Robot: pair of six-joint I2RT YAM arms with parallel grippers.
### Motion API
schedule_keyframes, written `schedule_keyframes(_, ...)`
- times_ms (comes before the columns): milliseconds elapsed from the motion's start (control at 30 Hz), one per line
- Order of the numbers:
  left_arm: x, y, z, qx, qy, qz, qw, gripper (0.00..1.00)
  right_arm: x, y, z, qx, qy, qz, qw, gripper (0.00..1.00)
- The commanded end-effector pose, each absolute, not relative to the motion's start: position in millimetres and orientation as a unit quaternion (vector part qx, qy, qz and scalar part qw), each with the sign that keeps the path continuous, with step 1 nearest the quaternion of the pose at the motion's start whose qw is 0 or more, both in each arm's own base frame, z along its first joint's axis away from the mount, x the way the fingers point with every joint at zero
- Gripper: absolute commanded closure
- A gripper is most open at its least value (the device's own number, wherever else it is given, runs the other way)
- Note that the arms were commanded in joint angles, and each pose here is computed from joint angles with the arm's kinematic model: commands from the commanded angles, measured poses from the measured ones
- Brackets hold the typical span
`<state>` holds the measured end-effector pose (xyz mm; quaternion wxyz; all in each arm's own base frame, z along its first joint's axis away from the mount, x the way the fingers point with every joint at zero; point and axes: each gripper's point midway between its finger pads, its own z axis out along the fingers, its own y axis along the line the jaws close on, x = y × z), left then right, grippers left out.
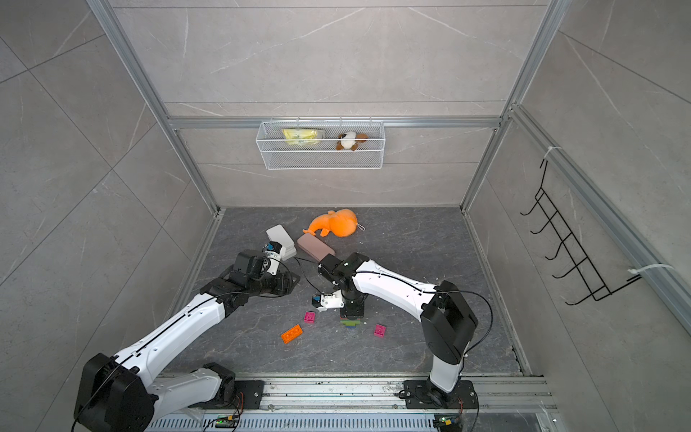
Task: Assemble a carrot with lego
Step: Assemble the lego brick with the lego brick.
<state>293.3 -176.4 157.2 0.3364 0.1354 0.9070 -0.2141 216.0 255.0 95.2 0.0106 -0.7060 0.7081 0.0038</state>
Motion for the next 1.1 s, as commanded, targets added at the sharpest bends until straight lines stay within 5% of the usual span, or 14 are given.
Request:
schedule_keyframes(0, 295.5, -175.6, 166.6, 0.142, 0.899, -0.215, 0.355, 0.32, 233.2, 266.1, 62.1, -0.701, 0.713, 0.0, 0.015, 0.91)
schedule_keyframes(300, 294.6, -175.2, 168.6, 0.144, 0.898, -0.215, 0.357, 0.32, 254.8, 274.6, 67.3, -0.699, 0.715, -0.011, 0.026, 0.84)
schedule_keyframes(733, 294.7, -175.8, 167.8, 0.141, 0.898, -0.218, 0.356, 0.32, 260.7, 280.1, 111.2, -0.663, 0.741, 0.022, 0.102, 0.35)
schedule_keyframes(1067, 292.4, -186.5, 172.0, 0.183, 0.881, -0.229, 0.372, 0.34, 256.6, 231.3, 174.5, -0.472, 0.845, 0.111, 0.226, 0.23)
